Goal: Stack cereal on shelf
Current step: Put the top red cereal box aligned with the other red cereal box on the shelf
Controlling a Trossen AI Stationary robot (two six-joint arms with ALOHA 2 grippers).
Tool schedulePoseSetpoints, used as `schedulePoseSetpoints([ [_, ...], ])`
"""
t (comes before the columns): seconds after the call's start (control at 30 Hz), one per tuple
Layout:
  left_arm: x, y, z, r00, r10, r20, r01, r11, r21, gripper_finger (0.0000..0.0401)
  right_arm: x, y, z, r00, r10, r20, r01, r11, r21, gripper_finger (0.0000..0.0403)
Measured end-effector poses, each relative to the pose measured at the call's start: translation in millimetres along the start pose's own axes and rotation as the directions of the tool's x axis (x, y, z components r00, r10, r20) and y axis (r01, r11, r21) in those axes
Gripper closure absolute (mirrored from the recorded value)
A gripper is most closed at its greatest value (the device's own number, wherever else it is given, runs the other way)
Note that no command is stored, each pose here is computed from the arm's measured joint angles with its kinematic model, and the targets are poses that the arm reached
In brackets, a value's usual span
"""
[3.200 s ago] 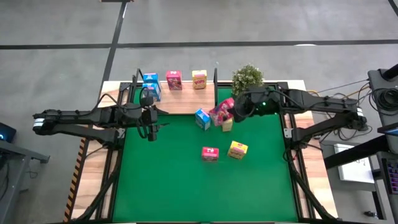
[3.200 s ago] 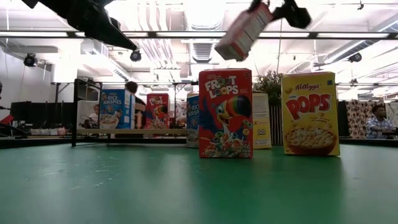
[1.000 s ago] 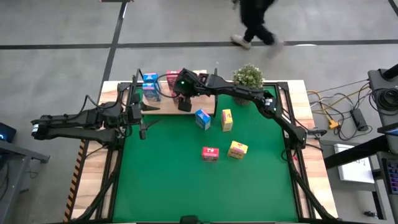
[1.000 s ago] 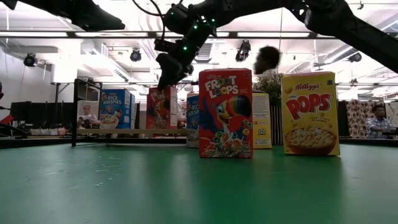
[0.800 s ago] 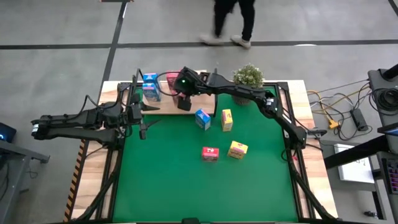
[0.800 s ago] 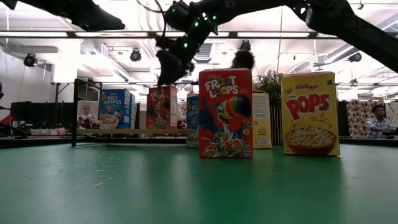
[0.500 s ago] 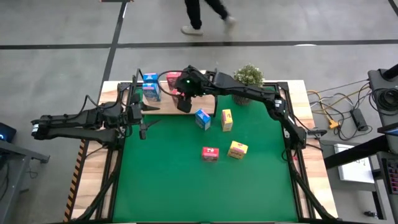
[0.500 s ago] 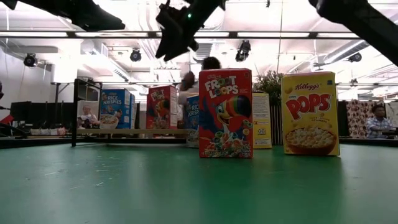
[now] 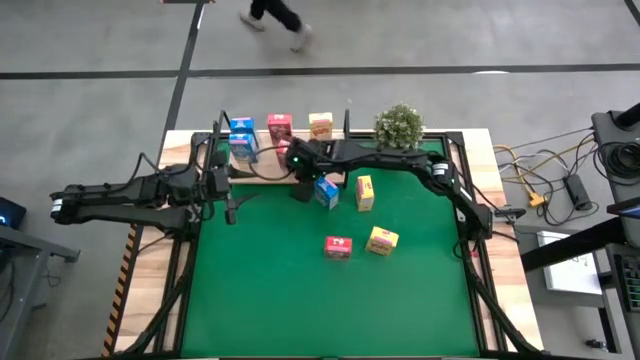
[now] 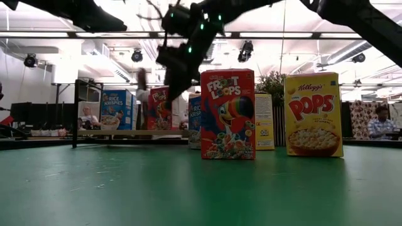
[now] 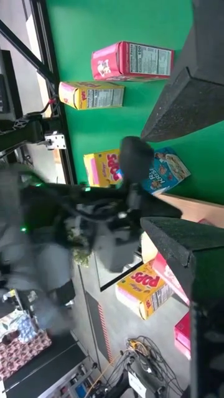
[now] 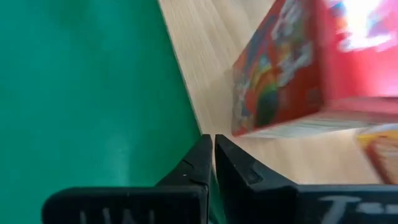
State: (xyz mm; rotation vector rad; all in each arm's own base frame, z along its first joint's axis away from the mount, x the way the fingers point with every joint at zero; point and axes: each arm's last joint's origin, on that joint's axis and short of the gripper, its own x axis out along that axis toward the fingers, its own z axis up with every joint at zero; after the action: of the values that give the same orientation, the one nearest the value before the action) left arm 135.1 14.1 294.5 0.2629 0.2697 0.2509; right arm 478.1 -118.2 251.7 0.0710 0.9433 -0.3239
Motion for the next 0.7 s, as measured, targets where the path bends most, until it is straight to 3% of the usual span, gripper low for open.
schedulePoseSetpoints([
  [0.23,4.7,-1.5,-1.5,1.0,-0.005,-0.022,0.006,1.0,0.005,0.0209,17.1,-4.8,-8.1,0.99,-0.133,0.04,0.132,0.991,0.029,0.0394],
  [0.7,13.5,-3.2,0.1,1.0,-0.004,-0.017,0.004,1.0,0.013,0.0209,20.6,-16.6,2.4,0.964,-0.2,0.175,0.205,0.979,-0.014,0.0394],
])
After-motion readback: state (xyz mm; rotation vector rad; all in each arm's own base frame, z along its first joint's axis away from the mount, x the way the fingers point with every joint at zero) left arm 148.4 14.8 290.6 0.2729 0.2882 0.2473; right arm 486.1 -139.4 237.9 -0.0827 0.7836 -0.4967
